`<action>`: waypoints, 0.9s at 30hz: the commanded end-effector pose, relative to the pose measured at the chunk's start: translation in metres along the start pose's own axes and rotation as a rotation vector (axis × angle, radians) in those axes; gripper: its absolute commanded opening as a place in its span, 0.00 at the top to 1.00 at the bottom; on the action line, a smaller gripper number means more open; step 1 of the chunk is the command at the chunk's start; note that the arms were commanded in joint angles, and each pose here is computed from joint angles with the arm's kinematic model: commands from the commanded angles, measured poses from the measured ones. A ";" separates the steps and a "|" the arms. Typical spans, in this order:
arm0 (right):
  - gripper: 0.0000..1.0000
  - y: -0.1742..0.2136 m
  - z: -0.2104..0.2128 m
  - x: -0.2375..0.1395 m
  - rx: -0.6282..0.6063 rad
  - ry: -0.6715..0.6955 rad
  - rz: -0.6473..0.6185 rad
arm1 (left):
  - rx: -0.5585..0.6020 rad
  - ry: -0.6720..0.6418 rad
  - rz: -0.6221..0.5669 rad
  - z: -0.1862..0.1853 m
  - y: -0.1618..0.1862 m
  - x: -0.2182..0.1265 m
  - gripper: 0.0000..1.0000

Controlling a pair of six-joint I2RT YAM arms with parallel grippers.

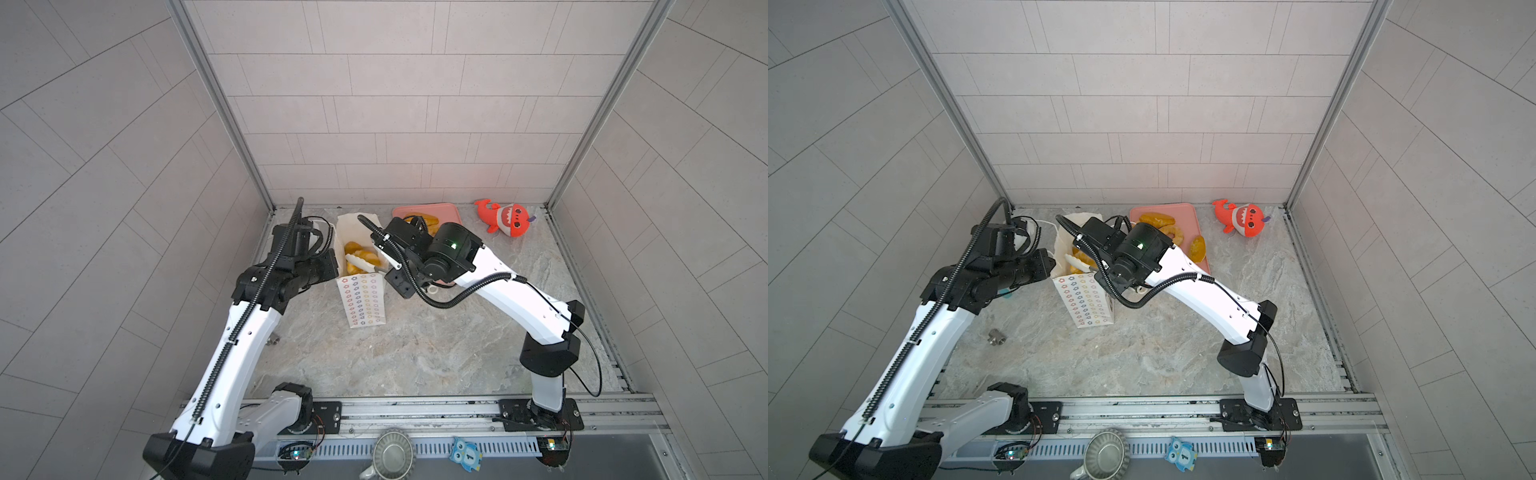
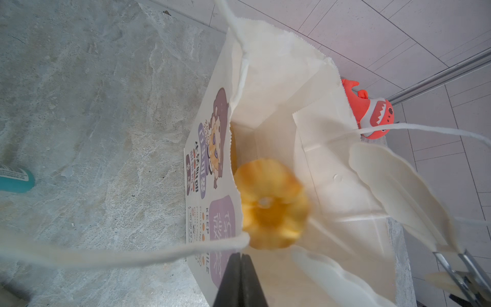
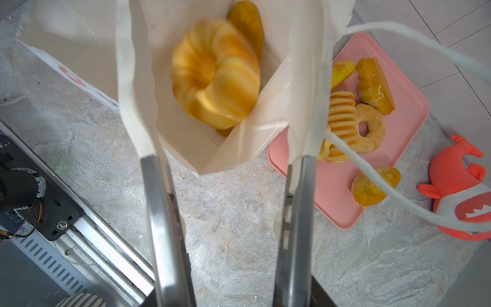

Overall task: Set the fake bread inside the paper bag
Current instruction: 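Lower the ring bun into the paper bag and open the tongs, then lift the empty tongs out of the bag with the right gripper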

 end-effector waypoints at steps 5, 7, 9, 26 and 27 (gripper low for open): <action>0.43 0.000 -0.002 -0.007 -0.007 0.030 -0.023 | 0.004 0.012 -0.017 0.000 0.001 -0.003 0.93; 0.44 0.001 -0.003 -0.009 -0.005 0.037 -0.025 | 0.004 0.012 -0.017 0.000 0.001 -0.003 0.93; 0.45 0.001 -0.004 -0.011 -0.008 0.046 -0.028 | 0.004 0.011 -0.017 0.000 0.001 -0.003 0.93; 0.53 0.006 -0.017 -0.047 0.024 0.092 -0.122 | 0.003 -0.003 -0.019 0.002 0.003 -0.003 0.87; 0.53 0.006 -0.019 -0.050 0.028 0.100 -0.128 | 0.003 -0.005 -0.022 0.002 0.002 -0.004 0.87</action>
Point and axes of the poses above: each gripper's point midway between its finger pads, its own x axis out along the fingers, its own z axis along the line the jaws close on, y = z × x, the point moved 9 cm from there along -x, back along the fingers, and after that the axes turned 14 degrees about -x, right-handed, at the moved point
